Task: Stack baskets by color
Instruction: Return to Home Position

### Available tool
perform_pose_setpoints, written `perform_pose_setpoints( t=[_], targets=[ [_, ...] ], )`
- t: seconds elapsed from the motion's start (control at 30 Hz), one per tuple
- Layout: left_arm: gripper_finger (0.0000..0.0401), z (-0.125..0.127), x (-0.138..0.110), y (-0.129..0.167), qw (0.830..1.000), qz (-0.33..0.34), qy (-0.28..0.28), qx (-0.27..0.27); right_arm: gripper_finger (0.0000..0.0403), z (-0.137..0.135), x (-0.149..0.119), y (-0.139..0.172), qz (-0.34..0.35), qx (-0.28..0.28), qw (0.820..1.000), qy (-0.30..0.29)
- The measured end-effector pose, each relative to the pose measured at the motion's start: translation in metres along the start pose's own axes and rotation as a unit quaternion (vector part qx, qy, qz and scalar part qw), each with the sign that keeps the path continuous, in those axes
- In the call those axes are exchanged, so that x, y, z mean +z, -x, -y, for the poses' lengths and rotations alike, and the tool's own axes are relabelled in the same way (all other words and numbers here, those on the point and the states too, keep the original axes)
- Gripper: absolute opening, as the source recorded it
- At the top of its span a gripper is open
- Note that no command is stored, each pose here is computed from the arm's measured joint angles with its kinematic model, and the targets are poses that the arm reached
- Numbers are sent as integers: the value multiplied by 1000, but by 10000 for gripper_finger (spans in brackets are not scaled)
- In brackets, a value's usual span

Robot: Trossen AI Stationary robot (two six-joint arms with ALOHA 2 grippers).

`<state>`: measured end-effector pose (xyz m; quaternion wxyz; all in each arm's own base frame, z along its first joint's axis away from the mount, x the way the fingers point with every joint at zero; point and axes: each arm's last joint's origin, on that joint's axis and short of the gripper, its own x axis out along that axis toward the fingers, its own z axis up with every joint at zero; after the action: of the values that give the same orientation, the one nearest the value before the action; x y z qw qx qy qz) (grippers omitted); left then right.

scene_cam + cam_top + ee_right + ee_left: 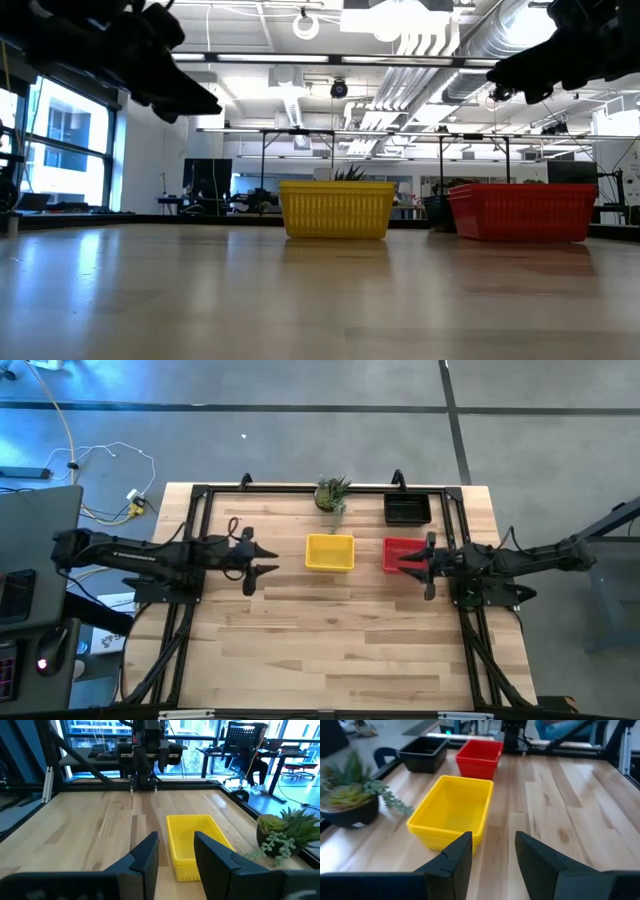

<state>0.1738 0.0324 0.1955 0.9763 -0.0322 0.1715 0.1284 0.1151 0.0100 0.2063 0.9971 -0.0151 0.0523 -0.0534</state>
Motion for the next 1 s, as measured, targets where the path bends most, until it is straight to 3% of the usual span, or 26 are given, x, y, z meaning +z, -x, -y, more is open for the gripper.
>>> perform_pose_setpoints(
  t=[0.27,0.43,0.57,0.83,1.0],
  targets=[
    [138,-4,-15,24,999,44,8,14,110,5,-4,16,-5,-13,1000,3],
    [138,-8,-27,34,996,54,5,68,110,7,-9,24,-16,-15,1000,1],
    [138,-11,-32,41,993,39,-1,111,110,10,-13,30,-25,-35,999,-6],
    [138,-14,-45,51,990,-8,13,137,110,13,-27,28,-36,-109,993,-12],
    [138,-14,-43,56,990,11,32,136,110,12,-40,23,-43,-107,992,-58]
  ],
)
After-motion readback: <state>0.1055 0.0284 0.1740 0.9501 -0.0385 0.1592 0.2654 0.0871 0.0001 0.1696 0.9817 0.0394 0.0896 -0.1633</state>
